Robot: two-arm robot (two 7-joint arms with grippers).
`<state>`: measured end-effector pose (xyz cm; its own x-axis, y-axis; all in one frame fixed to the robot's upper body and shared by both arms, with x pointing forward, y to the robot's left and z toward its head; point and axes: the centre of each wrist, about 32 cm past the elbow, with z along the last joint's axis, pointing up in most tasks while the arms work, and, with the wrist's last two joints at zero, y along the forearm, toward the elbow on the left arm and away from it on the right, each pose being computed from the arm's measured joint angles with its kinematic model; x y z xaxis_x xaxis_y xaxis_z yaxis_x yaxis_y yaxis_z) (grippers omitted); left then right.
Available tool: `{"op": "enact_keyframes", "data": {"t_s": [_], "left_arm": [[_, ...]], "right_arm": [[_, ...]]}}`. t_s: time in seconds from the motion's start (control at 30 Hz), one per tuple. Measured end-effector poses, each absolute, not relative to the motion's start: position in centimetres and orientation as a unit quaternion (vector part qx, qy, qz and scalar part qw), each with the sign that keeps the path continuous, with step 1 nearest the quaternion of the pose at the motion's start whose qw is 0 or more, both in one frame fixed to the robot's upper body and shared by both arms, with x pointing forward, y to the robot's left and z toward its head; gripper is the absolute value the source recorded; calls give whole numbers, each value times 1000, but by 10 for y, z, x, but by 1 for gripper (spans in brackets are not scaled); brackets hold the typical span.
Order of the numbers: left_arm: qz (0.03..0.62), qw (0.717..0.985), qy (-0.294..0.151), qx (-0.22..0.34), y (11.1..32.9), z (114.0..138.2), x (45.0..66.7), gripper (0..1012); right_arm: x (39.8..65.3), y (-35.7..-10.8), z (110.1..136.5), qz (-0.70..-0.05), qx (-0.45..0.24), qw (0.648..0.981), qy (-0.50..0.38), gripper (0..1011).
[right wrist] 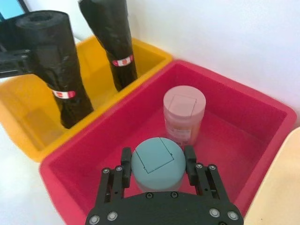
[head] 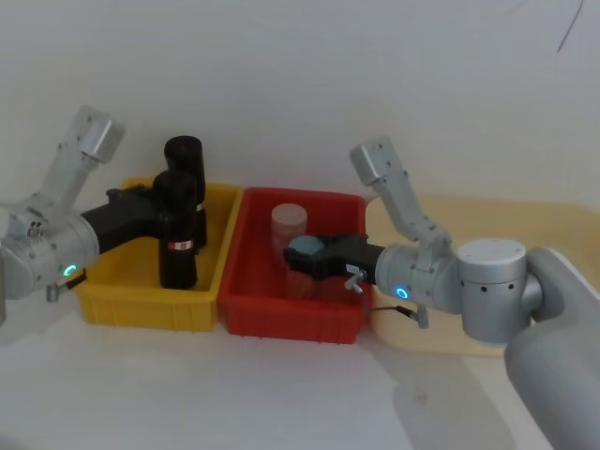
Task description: Pick up the garbage bag with the one hand and transfer it to the other hand.
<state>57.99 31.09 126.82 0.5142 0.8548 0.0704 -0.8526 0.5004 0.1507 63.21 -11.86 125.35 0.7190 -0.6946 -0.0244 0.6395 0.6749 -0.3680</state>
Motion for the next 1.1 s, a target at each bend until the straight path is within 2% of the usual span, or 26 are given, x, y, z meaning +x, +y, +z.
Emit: {"op": "enact_keyframes", "data": {"t_s": [0.33,0.63,0.87,1.1], "left_arm": [[505,859,-36,77,297,1293,573,508],[502,858,-86,58,281,1330,571,508],[479,871,-107,39,273,1350,581,508],[450,886,-108,23,268,1357,597,508]], "right_arm": [[622,-130,1273,-350,-122,925,90,648],[612,-147,1303,-349,-58,931,89,650],[605,-161,1320,-371,-16,925,84,650],[599,-175,1328,-405,9,911,79,648]]}}
